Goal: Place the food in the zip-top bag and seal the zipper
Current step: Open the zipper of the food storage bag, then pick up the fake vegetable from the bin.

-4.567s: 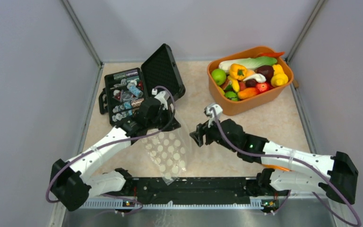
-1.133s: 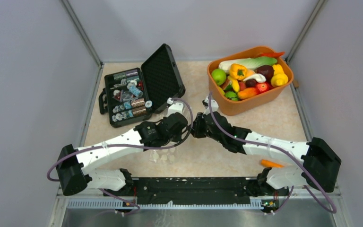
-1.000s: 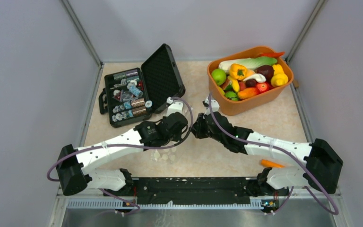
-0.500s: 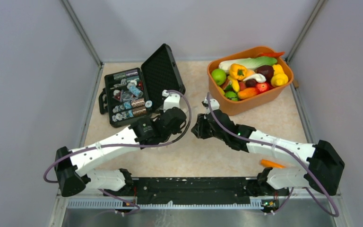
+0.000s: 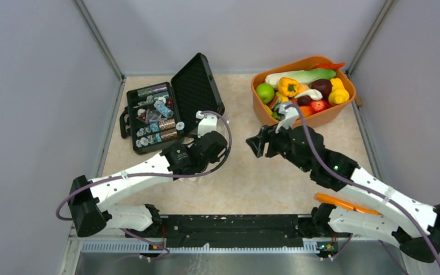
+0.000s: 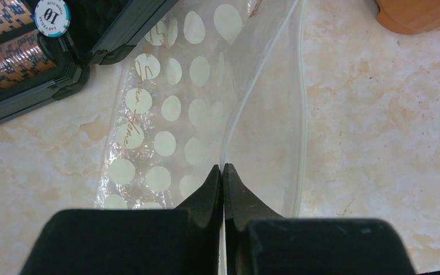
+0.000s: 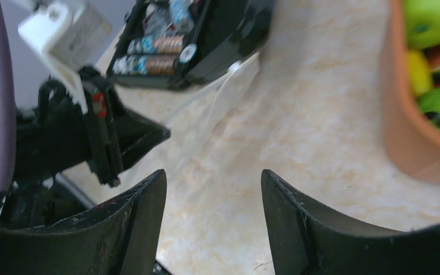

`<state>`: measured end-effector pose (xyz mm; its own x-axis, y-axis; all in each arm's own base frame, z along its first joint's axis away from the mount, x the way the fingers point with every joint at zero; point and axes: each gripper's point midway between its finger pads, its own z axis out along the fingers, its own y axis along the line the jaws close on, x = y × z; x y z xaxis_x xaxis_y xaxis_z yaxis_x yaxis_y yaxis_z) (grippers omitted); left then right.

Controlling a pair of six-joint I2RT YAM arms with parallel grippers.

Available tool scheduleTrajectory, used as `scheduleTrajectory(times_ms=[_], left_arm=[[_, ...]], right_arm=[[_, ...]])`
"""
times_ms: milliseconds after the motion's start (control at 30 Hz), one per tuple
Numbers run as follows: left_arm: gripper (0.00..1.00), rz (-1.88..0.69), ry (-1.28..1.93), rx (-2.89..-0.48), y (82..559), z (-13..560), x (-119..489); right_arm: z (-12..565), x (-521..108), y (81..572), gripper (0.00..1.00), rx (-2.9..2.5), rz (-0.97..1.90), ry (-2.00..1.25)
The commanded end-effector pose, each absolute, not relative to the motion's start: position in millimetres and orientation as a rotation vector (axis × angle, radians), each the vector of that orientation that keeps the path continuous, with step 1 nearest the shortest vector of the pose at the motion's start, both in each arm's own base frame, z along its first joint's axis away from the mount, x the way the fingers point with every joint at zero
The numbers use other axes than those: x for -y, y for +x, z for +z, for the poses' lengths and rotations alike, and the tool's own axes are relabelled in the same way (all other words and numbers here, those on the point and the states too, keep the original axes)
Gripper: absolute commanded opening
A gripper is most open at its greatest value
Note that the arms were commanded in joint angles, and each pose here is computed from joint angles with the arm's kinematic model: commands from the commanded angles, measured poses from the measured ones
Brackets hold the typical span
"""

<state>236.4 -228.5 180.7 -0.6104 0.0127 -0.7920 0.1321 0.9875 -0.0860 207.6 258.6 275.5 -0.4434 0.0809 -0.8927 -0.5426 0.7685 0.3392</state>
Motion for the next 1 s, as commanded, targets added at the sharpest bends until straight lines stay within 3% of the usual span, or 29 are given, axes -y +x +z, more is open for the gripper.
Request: scheduleTrajectory(times_ms=[0,133,367,600,967], left_arm=[[0.0,-0.262,0.104,-2.17,240,196,238],[0.0,-0.323,0.146,-2.171,237,195,249],[0.0,-0.362,0.162,-2.183,233,192,253],[0.0,-0.396,0.188,-2.191,230,191,259],[0.0,-0.398,0.199,-2.197,230,189,260]], right_arm=[[326,-185,244,0.61,-1.799,0.452,-0.101],[325,-112,302,0.6,-1.824,0.331,0.185],[299,-24,378,0.57,-1.772,0.541,0.615],[269,2,413,0.58,-1.75,0.556,0.818],[236,7,445,0.56,-1.785,0.575,0.878]])
